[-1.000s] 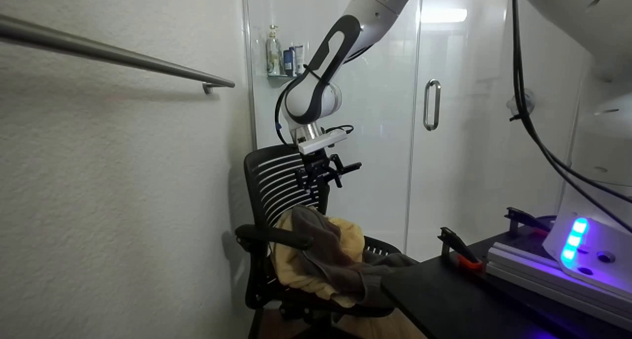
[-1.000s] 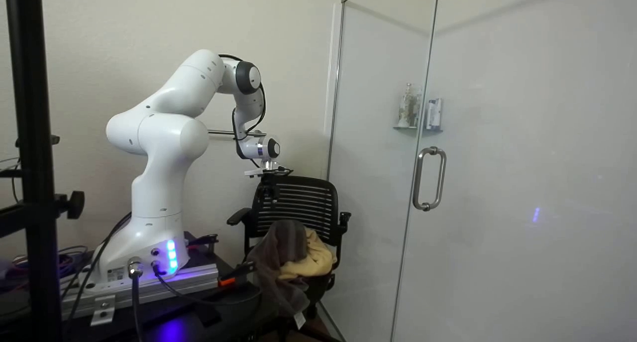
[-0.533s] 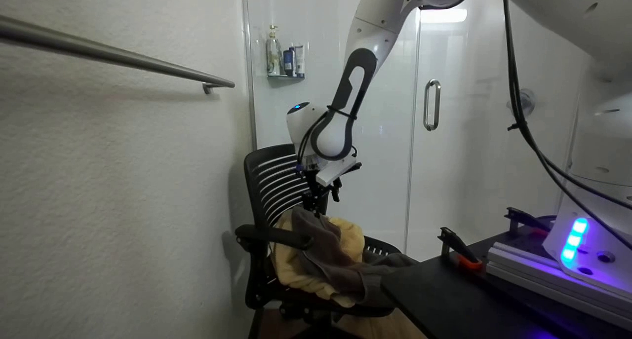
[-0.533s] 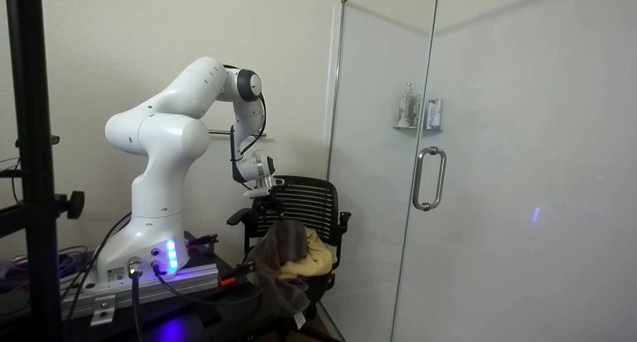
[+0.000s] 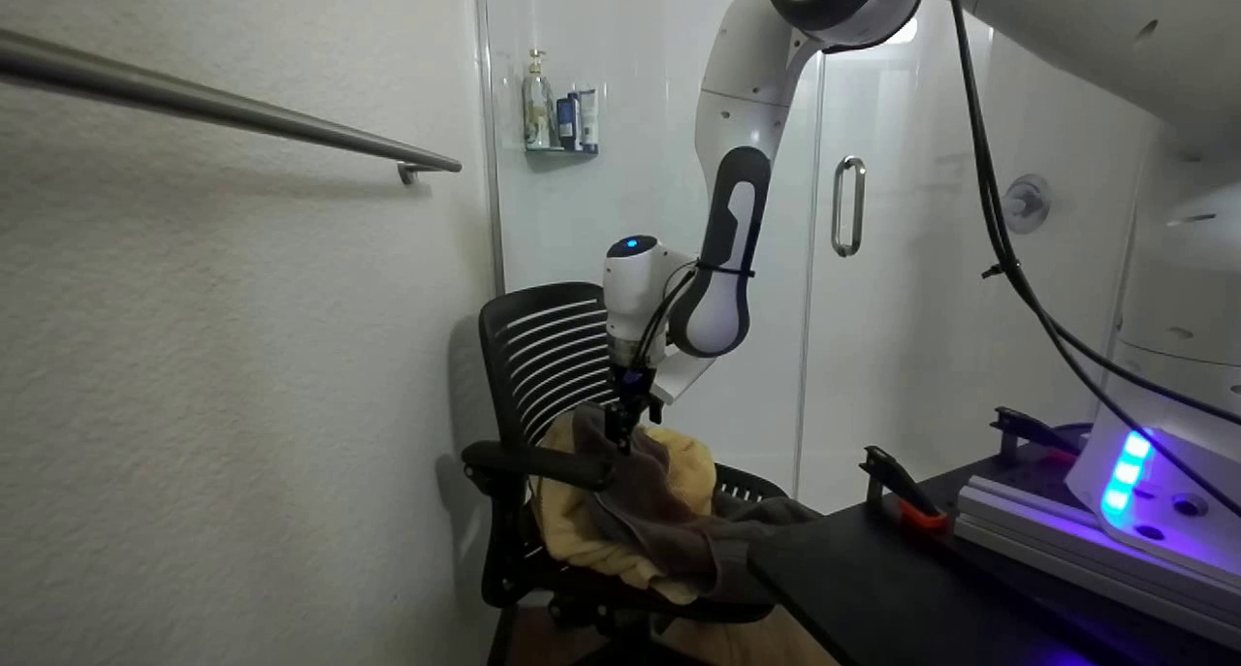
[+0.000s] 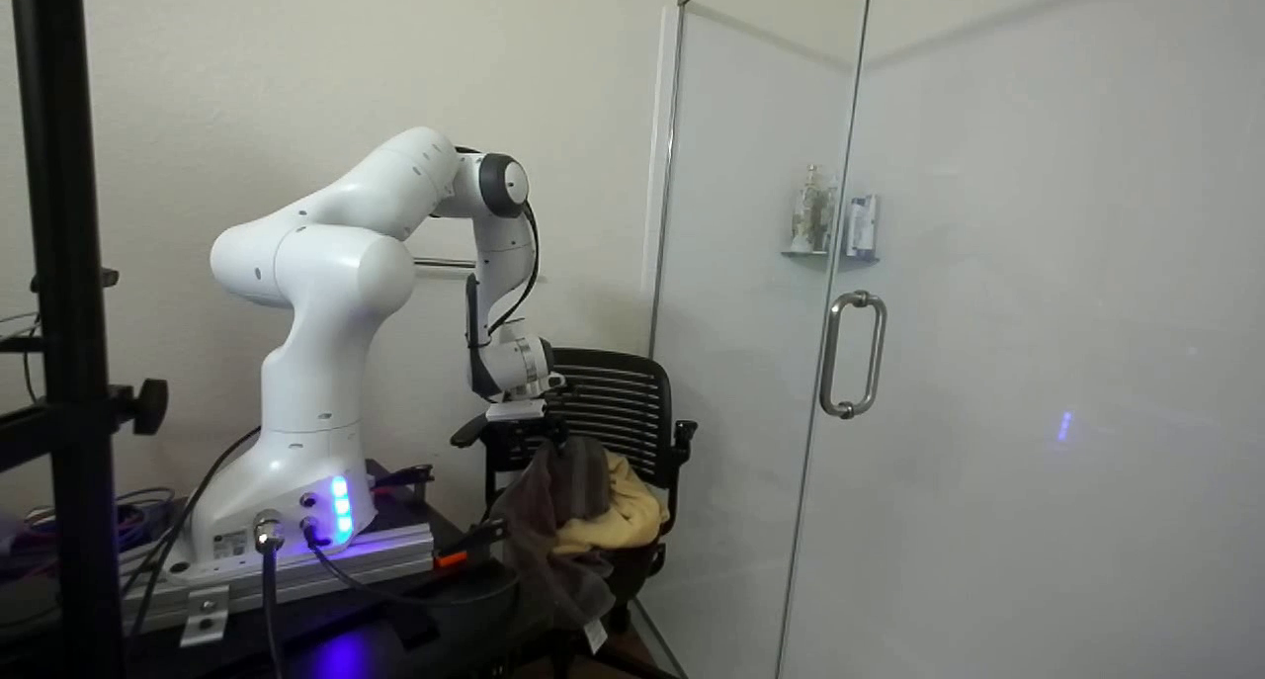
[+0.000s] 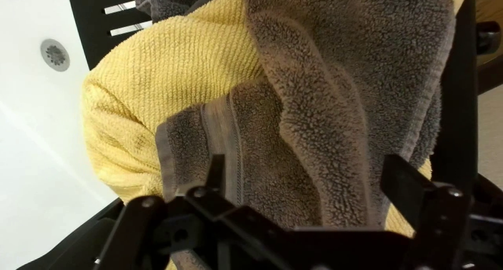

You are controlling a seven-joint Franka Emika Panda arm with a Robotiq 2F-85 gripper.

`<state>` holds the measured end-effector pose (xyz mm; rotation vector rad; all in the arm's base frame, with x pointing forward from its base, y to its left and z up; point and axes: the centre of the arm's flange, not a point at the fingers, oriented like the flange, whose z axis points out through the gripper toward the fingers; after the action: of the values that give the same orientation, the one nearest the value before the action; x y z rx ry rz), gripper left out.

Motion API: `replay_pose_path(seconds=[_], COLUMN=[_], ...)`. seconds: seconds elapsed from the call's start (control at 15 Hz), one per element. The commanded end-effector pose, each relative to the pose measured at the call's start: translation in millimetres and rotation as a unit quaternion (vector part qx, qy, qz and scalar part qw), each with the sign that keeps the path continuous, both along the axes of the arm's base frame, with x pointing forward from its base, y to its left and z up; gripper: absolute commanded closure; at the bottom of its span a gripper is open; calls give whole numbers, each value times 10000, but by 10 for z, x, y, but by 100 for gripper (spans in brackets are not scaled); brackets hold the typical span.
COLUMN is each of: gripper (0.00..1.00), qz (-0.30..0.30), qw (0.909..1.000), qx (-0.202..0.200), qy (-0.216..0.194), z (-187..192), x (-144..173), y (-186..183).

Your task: Hang the cloth on the back of the chair

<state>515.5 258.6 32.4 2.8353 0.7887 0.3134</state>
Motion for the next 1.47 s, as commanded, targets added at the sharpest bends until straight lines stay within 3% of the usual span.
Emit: replay_pose_path(seconds=[0.0, 0.13, 0.47, 0.53, 0.6, 0.8, 1.2, 1.4], gripper=[0, 0, 0, 9, 28, 42, 99, 100], qz=[455, 885, 1295, 1472, 1561, 1698, 1469, 1166], qw=[9983, 9947, 9863, 9818, 9786, 9709, 9689, 9738], qx=[355, 516, 972, 1139, 1270, 1577, 1746, 1641], qy=[-8, -14, 307, 367, 431, 612, 954, 1057], z=[-194, -293, -515, -542, -550, -564, -619, -519], x=[204, 368, 604, 627, 638, 698, 793, 808], y=[-140, -222, -420, -415, -391, -387, -441, -441])
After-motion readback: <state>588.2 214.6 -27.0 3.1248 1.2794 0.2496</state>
